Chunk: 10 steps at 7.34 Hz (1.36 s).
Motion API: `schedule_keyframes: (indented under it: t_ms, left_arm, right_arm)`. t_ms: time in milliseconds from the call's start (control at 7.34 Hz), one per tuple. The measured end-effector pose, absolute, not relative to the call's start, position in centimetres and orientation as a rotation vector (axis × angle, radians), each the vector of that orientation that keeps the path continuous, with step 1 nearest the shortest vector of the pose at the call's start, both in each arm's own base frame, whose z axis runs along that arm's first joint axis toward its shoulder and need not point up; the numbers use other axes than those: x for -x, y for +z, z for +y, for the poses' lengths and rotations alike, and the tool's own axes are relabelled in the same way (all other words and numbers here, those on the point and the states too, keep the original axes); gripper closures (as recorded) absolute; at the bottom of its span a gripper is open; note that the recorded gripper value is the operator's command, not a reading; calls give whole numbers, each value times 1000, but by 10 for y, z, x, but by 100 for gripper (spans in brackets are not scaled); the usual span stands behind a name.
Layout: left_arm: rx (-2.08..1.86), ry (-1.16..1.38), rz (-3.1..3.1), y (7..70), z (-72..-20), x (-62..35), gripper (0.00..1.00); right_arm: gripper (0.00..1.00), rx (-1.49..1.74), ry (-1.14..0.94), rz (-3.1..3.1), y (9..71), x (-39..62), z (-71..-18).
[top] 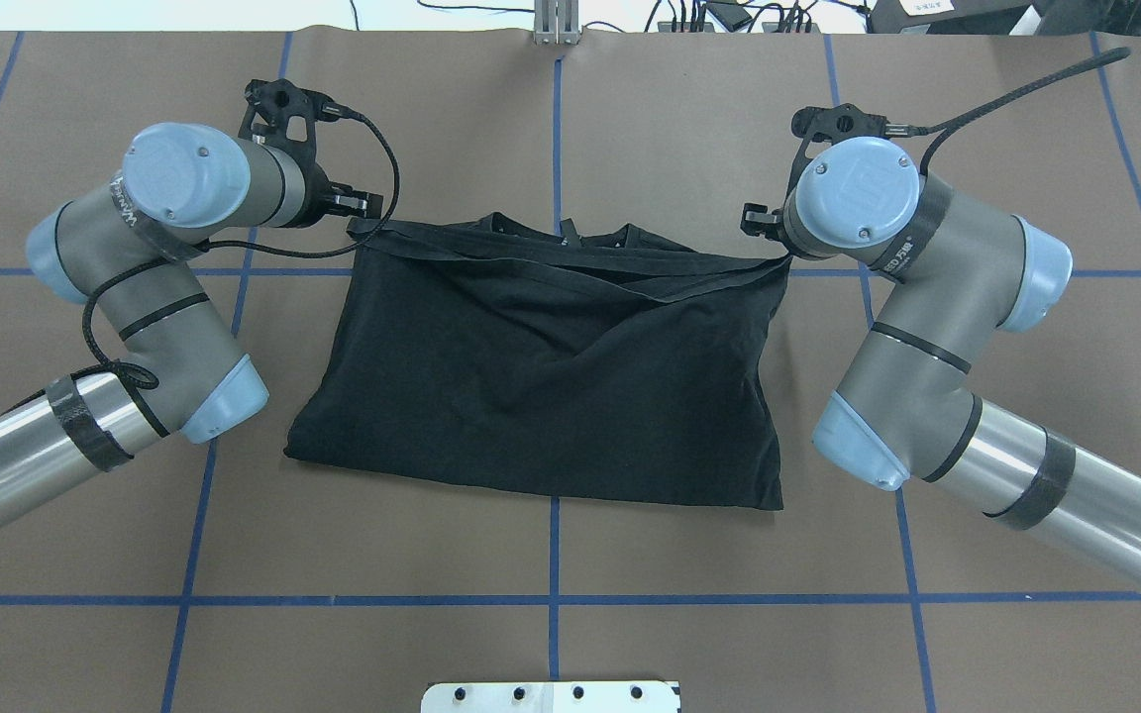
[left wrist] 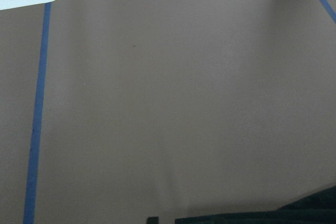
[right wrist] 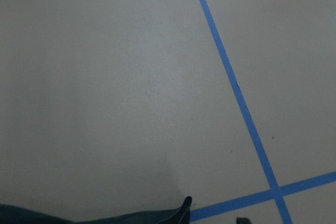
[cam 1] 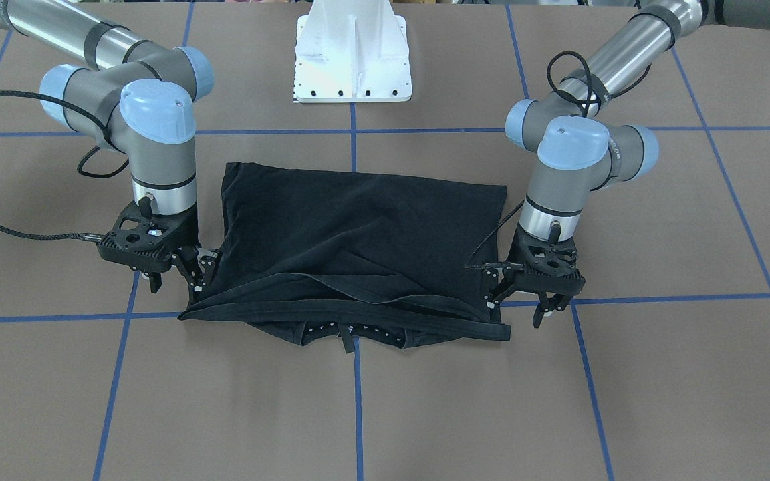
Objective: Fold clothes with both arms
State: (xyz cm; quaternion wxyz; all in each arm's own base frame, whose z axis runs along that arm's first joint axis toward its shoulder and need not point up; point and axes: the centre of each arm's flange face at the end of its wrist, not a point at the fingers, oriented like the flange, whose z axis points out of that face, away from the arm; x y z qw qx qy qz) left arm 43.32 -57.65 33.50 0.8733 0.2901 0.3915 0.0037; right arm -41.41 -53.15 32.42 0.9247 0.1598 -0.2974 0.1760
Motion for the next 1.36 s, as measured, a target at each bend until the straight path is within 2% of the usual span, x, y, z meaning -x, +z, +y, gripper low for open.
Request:
schedule_keyframes:
  t_ms: [273,545,818,1363]
  left_arm:
    - [-622,63,915,333,-538,-400,0]
    - [-603,-3,1049,341,-495,-368,0]
    - [-537,-66,1124,360,-462,-370,0]
    - [-447,13,1185,418,-369,-409,0]
  right_arm:
    - [0,-301,312,-654,317,399,-533]
    - [0,-318,273,-735,327,387,-521]
    - [0,-341,239,-831,352,373,-503]
    - [0,-355,228,-867,354,368,-495]
